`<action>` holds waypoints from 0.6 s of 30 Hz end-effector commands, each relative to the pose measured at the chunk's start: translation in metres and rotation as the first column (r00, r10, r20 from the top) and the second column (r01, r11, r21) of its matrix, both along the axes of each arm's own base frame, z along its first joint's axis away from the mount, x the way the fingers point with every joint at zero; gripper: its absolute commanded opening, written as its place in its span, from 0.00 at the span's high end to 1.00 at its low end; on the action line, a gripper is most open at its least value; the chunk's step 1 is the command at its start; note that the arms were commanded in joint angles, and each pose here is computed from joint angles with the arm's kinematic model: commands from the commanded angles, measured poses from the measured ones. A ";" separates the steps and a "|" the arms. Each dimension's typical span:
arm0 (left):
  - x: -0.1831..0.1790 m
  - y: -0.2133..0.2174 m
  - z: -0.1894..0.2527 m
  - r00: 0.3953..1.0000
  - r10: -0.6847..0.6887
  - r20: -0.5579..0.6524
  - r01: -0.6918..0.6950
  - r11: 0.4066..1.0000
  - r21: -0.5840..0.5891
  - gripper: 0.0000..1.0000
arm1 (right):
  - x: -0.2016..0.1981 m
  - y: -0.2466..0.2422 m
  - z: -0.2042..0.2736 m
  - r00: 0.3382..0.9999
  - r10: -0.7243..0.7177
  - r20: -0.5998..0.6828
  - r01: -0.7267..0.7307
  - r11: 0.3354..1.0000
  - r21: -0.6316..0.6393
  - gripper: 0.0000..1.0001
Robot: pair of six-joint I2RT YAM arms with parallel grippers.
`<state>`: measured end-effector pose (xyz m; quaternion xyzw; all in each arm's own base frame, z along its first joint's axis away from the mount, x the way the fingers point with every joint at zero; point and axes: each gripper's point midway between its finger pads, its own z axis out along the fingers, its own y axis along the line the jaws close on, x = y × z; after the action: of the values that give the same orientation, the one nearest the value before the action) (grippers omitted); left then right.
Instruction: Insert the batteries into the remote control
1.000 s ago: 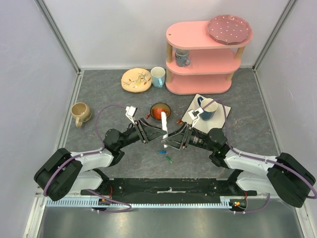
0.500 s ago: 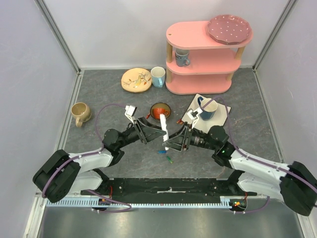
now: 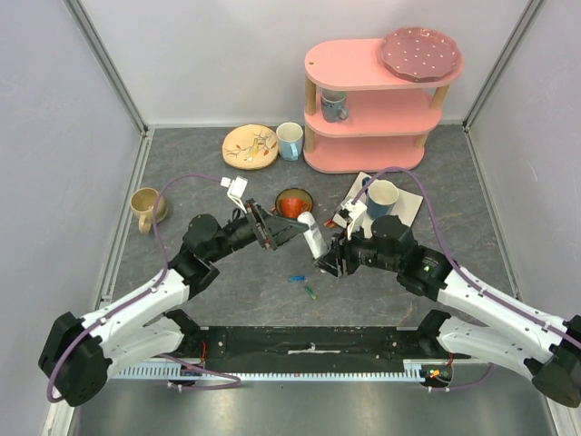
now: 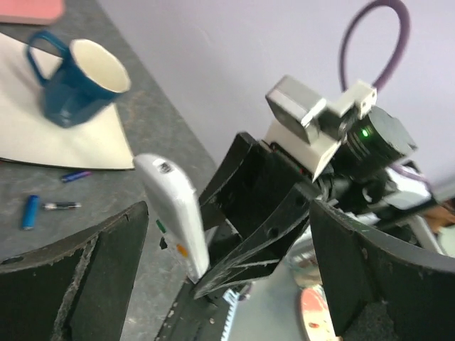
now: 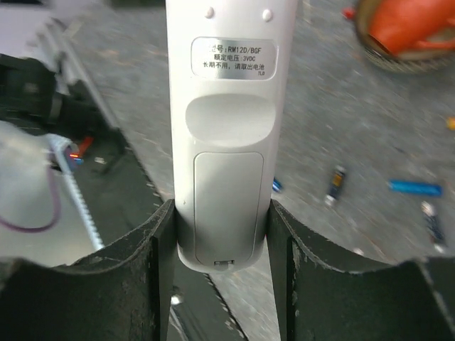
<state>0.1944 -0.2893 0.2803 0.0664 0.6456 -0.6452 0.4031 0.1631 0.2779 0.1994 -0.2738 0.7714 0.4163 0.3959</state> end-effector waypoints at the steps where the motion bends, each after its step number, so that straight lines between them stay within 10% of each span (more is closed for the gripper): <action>1: 0.028 0.017 -0.024 0.978 0.205 0.040 -0.207 0.932 0.297 0.01 | 0.021 -0.029 -0.011 0.989 -0.114 0.090 0.130 0.969 -0.210 0.70; 18: 0.023 -0.015 -0.046 0.935 0.343 -0.087 -0.285 0.877 0.386 0.08 | 0.024 -0.024 0.016 0.951 -0.216 0.219 0.275 0.918 -0.287 0.71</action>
<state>0.2038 -0.2975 0.1891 0.0197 0.8217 -0.4194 0.3853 0.1834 0.2508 0.1934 -0.2772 0.8265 0.2166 0.4395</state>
